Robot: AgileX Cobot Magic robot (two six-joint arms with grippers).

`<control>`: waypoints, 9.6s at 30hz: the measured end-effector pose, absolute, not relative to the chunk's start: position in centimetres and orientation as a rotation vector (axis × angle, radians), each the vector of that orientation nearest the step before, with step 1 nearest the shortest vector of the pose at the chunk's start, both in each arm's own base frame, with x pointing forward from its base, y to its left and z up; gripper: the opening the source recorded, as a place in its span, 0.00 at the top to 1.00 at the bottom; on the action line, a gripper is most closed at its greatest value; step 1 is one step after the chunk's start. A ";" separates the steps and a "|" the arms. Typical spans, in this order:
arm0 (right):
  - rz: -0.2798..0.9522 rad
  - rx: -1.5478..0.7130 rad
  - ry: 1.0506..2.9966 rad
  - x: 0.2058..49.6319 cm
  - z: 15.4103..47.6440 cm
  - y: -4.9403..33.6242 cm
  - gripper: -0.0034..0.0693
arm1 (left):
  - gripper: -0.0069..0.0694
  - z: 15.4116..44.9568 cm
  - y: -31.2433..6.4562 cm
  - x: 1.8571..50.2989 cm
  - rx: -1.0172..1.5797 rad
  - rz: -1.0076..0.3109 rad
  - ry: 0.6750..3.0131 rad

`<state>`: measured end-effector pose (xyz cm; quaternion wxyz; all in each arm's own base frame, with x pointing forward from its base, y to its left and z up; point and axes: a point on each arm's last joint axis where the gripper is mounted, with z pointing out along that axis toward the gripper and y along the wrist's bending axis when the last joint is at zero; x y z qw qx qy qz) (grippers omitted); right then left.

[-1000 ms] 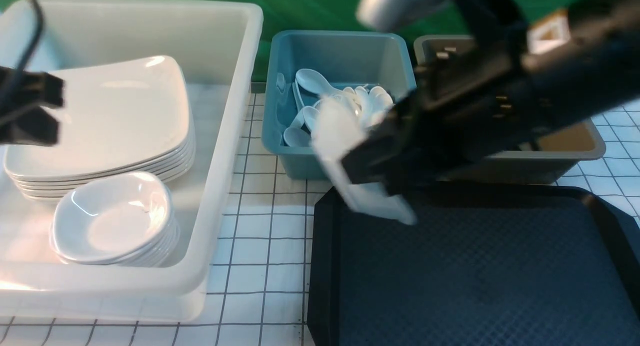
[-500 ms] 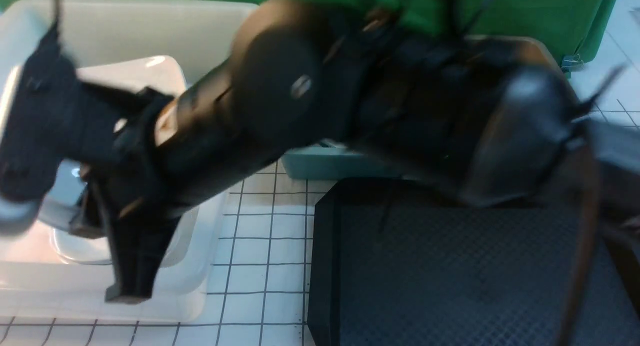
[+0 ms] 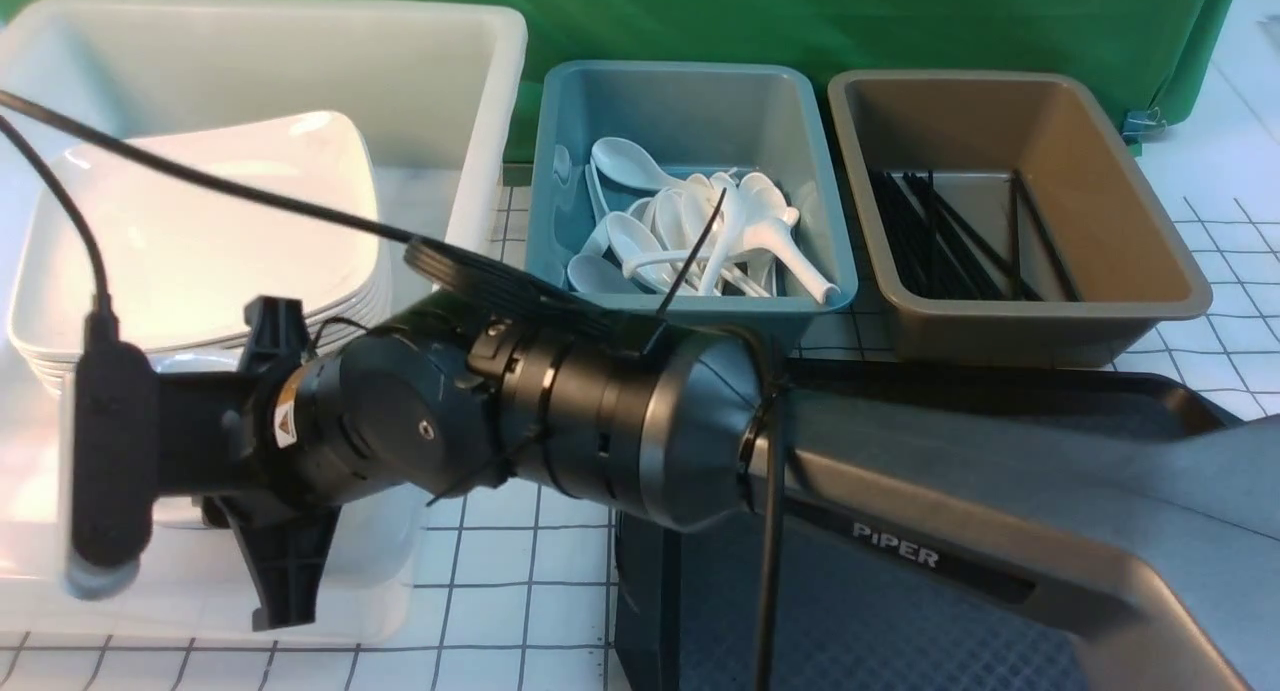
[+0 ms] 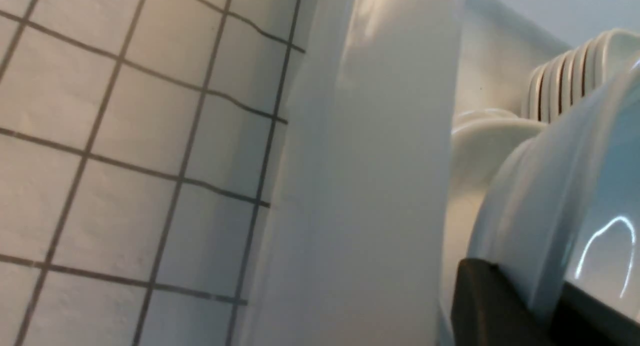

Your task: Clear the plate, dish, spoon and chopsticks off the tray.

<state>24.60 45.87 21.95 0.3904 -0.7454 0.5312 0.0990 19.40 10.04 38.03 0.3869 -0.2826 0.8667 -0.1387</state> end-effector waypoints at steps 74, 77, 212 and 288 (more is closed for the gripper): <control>0.730 -0.873 1.544 3.6 33.5 5.6 0.91 | 0.90 38.5 -8.3 21.1 0.333 -0.671 2.289; 0.734 -0.873 1.538 3.7 33.0 5.8 0.91 | 0.90 38.5 -8.3 21.1 0.328 -0.676 2.287; 0.033 0.011 1.874 5.7 18.3 0.1 0.62 | 0.90 25.1 -0.7 5.5 0.036 -0.149 1.661; 0.034 0.011 1.874 5.7 18.3 0.1 0.62 | 0.90 19.2 -0.1 5.6 -0.046 -0.061 1.703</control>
